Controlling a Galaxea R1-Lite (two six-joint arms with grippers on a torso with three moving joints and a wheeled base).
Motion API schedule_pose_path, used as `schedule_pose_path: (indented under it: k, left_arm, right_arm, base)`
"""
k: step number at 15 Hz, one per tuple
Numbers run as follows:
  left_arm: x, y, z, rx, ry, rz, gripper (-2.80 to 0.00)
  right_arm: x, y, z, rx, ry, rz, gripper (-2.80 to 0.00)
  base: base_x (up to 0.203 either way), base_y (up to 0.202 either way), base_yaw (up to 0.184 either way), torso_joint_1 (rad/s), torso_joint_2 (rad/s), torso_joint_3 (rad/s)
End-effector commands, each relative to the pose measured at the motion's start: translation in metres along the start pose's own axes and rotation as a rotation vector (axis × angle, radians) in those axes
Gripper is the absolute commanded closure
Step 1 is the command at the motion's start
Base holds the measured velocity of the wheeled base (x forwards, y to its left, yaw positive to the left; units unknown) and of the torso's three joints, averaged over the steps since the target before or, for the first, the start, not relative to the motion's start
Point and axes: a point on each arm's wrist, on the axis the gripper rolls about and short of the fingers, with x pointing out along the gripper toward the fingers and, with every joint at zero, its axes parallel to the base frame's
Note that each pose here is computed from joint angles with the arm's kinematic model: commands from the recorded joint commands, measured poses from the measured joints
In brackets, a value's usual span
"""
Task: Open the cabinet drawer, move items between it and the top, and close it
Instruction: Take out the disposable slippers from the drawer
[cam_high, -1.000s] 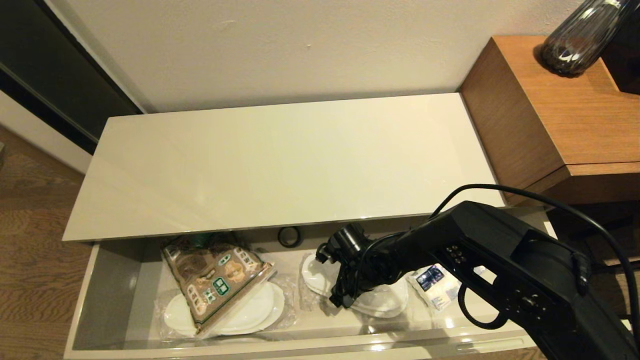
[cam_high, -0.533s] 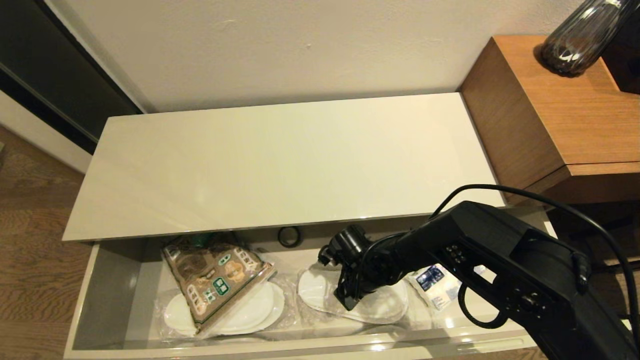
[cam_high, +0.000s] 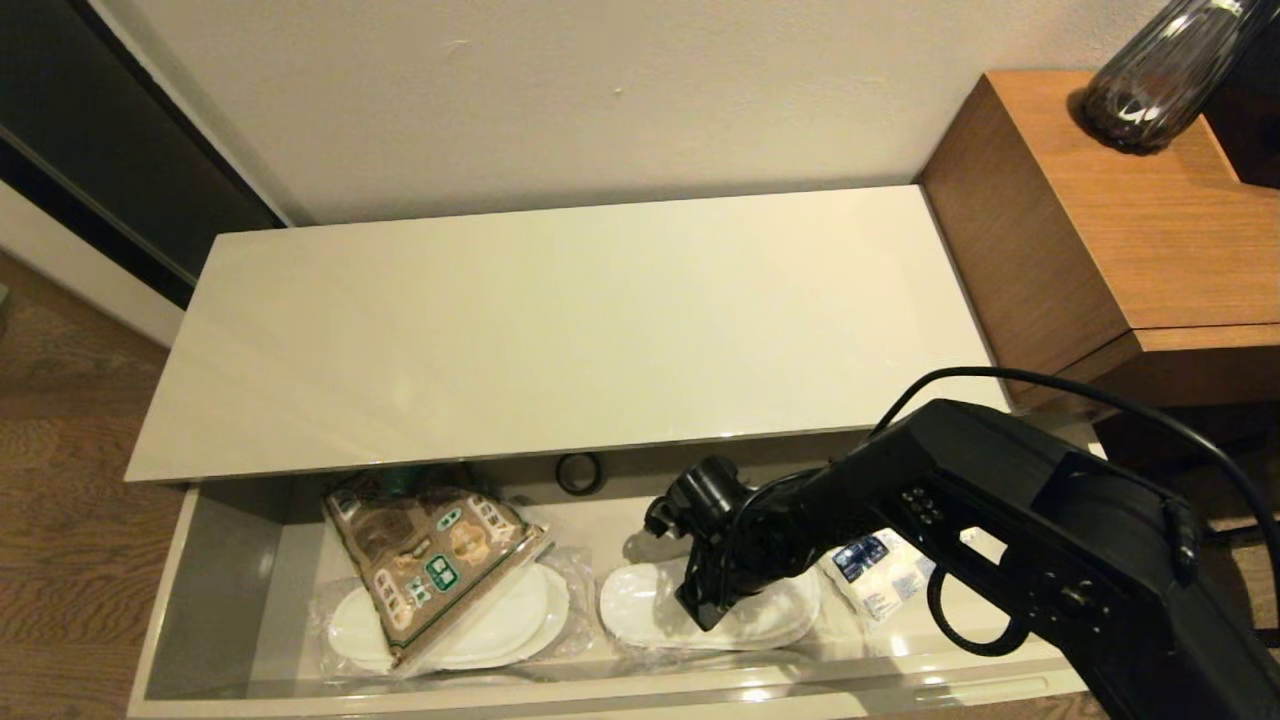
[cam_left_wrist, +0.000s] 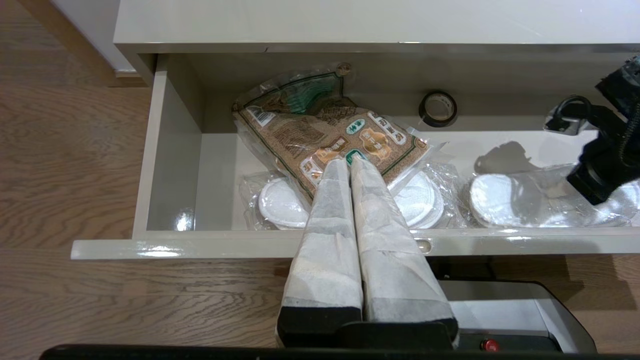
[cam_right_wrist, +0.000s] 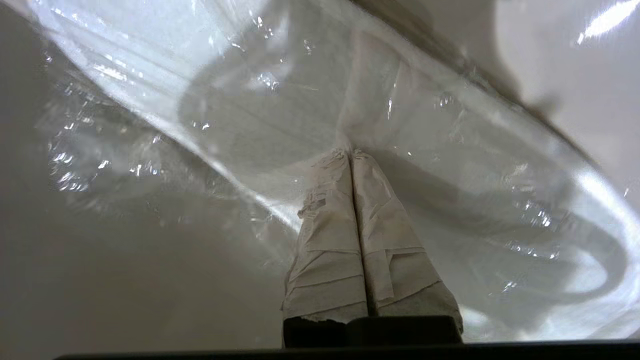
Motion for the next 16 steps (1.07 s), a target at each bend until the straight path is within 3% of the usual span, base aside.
schedule_pose_path:
  k: [1, 4, 10, 14, 15, 16]
  left_arm:
    - [0.0, 0.0, 0.0, -0.001, 0.003, 0.001, 0.0]
    - [0.0, 0.0, 0.0, -0.001, 0.001, 0.0, 0.0]
    - [0.0, 0.0, 0.0, -0.001, 0.001, -0.001, 0.0]
    - [0.0, 0.0, 0.0, -0.001, 0.001, 0.0, 0.0]
    - [0.0, 0.0, 0.0, -0.001, 0.001, 0.0, 0.0]
    - [0.0, 0.0, 0.0, -0.001, 0.001, 0.0, 0.0]
  right_arm:
    - [-0.023, -0.005, 0.004, 0.011, -0.029, -0.006, 0.0]
    - [-0.072, -0.013, 0.01, 0.039, -0.1, -0.014, 0.0]
    - [-0.145, -0.024, -0.001, 0.068, -0.104, -0.014, 0.0]
    - [-0.113, -0.029, -0.012, 0.076, -0.007, -0.021, 0.0]
    - [-0.095, -0.03, -0.015, 0.079, 0.023, -0.025, -1.28]
    - [-0.078, -0.031, -0.018, 0.08, 0.044, -0.046, -2.8]
  base:
    - [0.0, 0.0, 0.0, 0.0, 0.0, 0.0]
    - [0.0, 0.0, 0.0, 0.0, 0.0, 0.0]
    - [0.0, 0.0, 0.0, 0.0, 0.0, 0.0]
    - [0.0, 0.0, 0.0, 0.0, 0.0, 0.0]
    - [0.0, 0.0, 0.0, 0.0, 0.0, 0.0]
    - [0.0, 0.0, 0.0, 0.0, 0.0, 0.0]
